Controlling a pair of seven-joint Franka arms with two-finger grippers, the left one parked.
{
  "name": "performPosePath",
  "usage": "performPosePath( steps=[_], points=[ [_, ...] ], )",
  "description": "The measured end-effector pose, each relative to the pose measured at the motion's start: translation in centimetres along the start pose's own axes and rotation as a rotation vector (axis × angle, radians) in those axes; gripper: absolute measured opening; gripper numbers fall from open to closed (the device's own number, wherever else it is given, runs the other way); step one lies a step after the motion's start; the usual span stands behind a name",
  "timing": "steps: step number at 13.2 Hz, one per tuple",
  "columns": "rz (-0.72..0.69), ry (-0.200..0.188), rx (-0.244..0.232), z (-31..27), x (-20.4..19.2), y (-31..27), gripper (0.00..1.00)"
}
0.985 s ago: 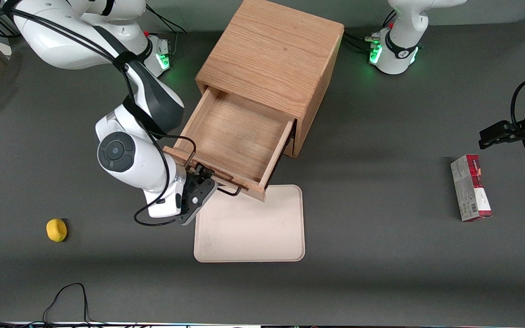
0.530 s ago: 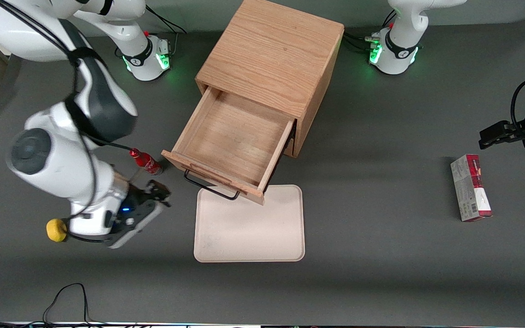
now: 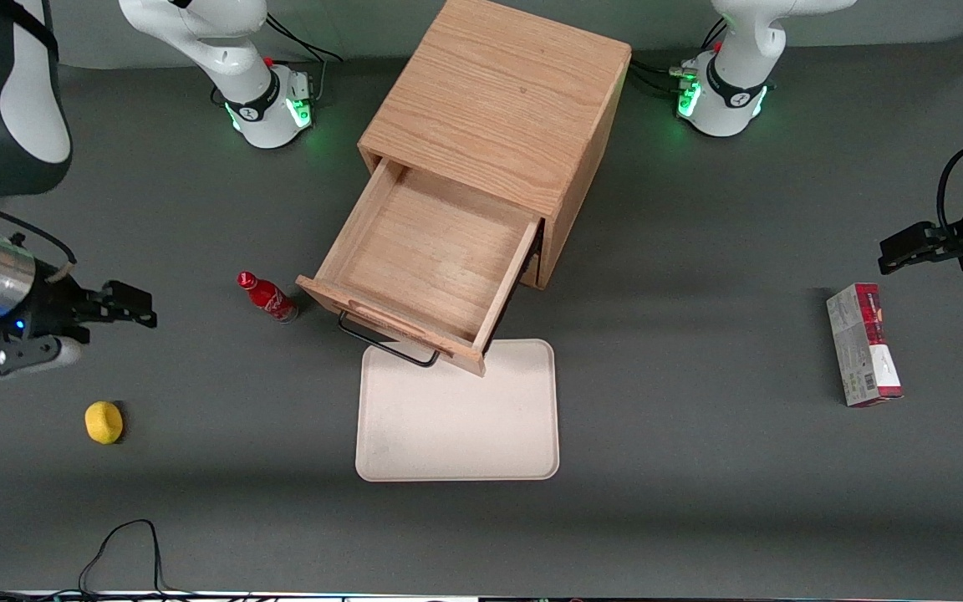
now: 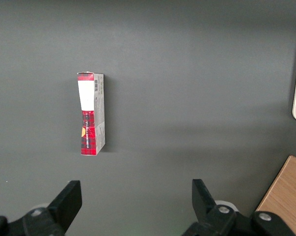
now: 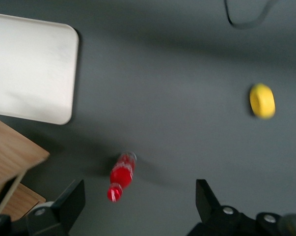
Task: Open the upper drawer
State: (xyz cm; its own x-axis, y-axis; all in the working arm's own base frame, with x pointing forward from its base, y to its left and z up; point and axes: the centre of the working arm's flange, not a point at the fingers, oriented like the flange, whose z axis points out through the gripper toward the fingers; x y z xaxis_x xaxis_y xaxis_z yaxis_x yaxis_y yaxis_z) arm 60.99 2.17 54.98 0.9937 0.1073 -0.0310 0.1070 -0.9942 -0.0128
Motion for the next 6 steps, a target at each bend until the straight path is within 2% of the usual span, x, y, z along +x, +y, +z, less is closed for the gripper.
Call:
performPosePath(
  steps=[3, 6],
  points=[
    [0.101, 0.001, -0.020, 0.0, -6.1, -0.4, 1.00],
    [0.122, 0.016, -0.026, -1.0, -8.3, -0.5, 1.00]
  ],
)
